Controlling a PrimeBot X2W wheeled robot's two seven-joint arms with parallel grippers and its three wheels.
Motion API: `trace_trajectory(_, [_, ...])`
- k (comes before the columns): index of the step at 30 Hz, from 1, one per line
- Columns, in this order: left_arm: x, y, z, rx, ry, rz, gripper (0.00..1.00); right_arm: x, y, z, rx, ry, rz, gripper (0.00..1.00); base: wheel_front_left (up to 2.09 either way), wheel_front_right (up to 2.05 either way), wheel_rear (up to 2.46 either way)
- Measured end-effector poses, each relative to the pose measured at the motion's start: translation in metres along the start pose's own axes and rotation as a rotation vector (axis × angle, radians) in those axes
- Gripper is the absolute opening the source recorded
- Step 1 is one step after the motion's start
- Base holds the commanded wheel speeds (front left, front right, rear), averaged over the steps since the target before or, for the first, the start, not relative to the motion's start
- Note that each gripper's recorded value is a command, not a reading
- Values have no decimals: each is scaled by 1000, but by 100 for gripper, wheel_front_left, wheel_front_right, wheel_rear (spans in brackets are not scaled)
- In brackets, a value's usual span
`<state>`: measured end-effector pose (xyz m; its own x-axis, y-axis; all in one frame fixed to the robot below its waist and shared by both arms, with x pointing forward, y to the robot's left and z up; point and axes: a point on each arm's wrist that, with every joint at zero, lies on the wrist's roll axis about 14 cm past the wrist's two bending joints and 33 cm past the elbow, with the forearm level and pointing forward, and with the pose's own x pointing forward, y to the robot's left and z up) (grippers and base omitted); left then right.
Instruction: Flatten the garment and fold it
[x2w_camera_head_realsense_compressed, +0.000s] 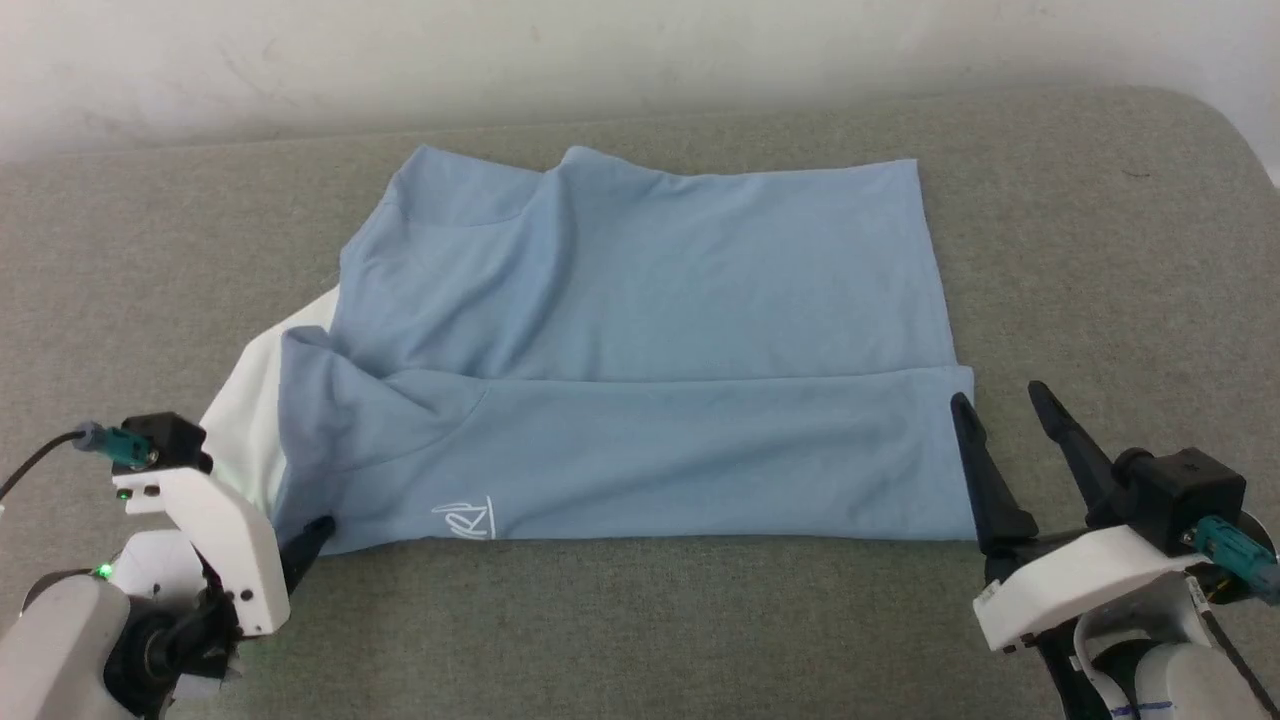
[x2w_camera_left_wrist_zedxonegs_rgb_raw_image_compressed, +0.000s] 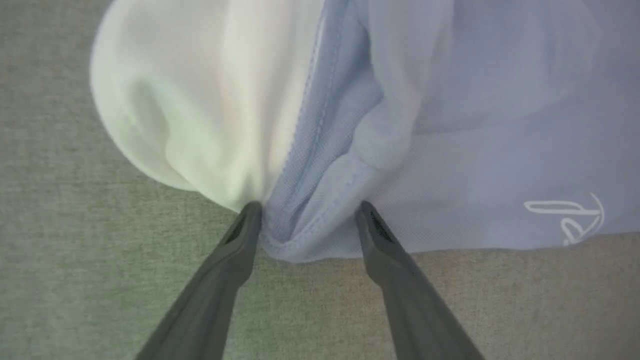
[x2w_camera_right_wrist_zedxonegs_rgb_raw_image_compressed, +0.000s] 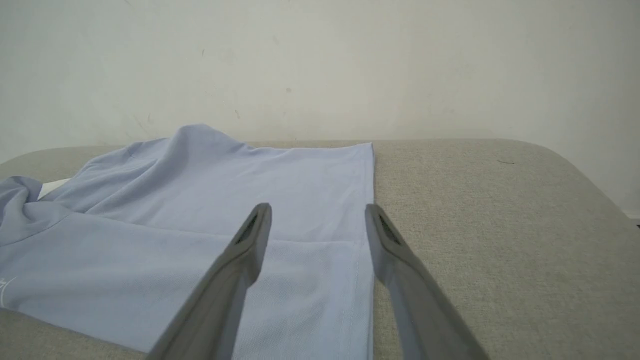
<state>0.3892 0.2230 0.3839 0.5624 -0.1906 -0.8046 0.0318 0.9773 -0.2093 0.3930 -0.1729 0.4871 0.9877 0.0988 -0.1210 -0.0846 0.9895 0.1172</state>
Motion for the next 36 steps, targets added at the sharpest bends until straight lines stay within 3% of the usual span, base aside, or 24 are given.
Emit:
trace_trajectory(1, [3,0,0,3,12,1,100,0,-1,-2,3,5,-4,100,0,0,0])
trace_trajectory(2, [5,-2,-1,3,25,-3,94,0,-3,-4,8,13,-9,100,0,0,0])
trace_trajectory(5, [10,-3,1,-2,37,-8,0,-2,-11,-14,15,69,-32,100,0,0,0])
trace_trajectory(13, [11,-9,1,0,36,-35,0,-14,-33,-65,56,379,-61,100,0,0,0])
trace_trajectory(23, [4,-13,4,9,-15,-55,0,-4,-15,-114,120,668,25,100,0,0,0])
trace_trajectory(24, [3,-13,4,8,-16,-56,0,-3,-13,-118,122,702,36,81,0,0,0])
trace_trajectory(25, [2,-14,3,7,-18,-58,0,-3,-12,-121,124,735,46,29,0,0,0])
trace_trajectory(26, [1,-14,3,8,-19,-61,0,-1,-11,-122,126,755,55,0,0,0,0])
trace_trajectory(36, [-16,-29,-11,1,-24,-125,0,0,1,-108,122,734,117,0,0,0,0])
